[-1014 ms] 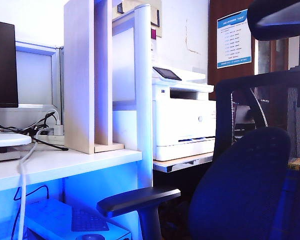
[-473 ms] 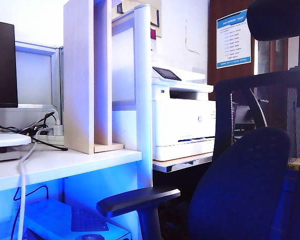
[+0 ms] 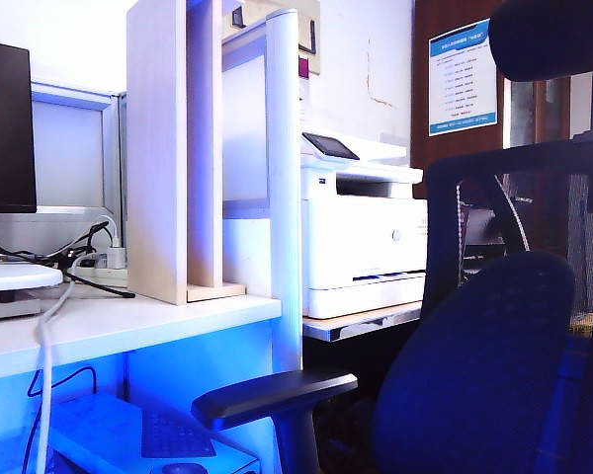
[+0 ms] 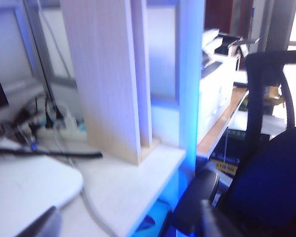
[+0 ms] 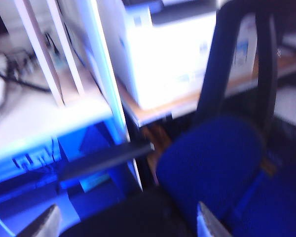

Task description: Grab the backpack from the chair and place it on the desk.

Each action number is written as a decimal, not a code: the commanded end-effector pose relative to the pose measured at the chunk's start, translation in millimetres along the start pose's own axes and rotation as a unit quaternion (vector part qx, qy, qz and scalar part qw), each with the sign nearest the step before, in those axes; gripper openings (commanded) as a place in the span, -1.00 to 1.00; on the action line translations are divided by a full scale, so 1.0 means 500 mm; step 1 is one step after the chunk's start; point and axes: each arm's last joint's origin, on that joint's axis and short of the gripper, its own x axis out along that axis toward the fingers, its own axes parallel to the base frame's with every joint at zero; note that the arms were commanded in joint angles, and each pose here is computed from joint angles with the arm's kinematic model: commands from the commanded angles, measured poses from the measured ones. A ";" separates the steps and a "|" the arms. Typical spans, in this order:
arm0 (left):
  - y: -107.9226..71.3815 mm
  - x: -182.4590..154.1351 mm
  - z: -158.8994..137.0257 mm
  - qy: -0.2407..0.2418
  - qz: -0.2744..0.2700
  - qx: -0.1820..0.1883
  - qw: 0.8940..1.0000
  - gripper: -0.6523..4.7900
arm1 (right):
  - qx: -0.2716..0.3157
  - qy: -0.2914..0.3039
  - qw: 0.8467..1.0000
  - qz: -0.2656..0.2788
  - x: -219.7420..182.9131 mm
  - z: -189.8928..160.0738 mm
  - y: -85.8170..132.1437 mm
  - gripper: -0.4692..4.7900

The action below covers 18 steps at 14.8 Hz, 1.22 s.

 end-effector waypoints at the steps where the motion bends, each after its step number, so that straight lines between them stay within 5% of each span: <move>1: 0.007 0.039 -0.056 -0.001 0.013 -0.021 1.000 0.46 | 0.000 0.004 1.000 0.000 0.011 -0.030 -0.005 0.52; 3: 0.008 0.050 -0.098 0.014 0.013 -0.061 0.998 0.46 | 0.004 0.014 1.000 -0.004 0.012 -0.055 -0.008 0.53; 10: 0.003 0.022 -0.179 -0.005 0.036 -0.059 0.998 0.35 | -0.001 -0.031 0.999 -0.026 -0.022 -0.103 0.000 0.52; 13: 0.012 0.045 -0.238 0.026 0.091 -0.106 0.990 0.01 | 0.054 -0.014 0.998 -0.036 -0.015 -0.192 -0.009 0.42; 16: 0.013 0.060 -0.293 0.070 0.094 -0.114 0.987 -0.16 | 0.066 0.015 0.997 -0.042 -0.012 -0.214 -0.011 0.31; 18: 0.013 0.066 -0.323 0.091 0.095 -0.115 0.985 -0.58 | 0.057 0.022 0.997 -0.041 -0.012 -0.216 -0.011 -0.12</move>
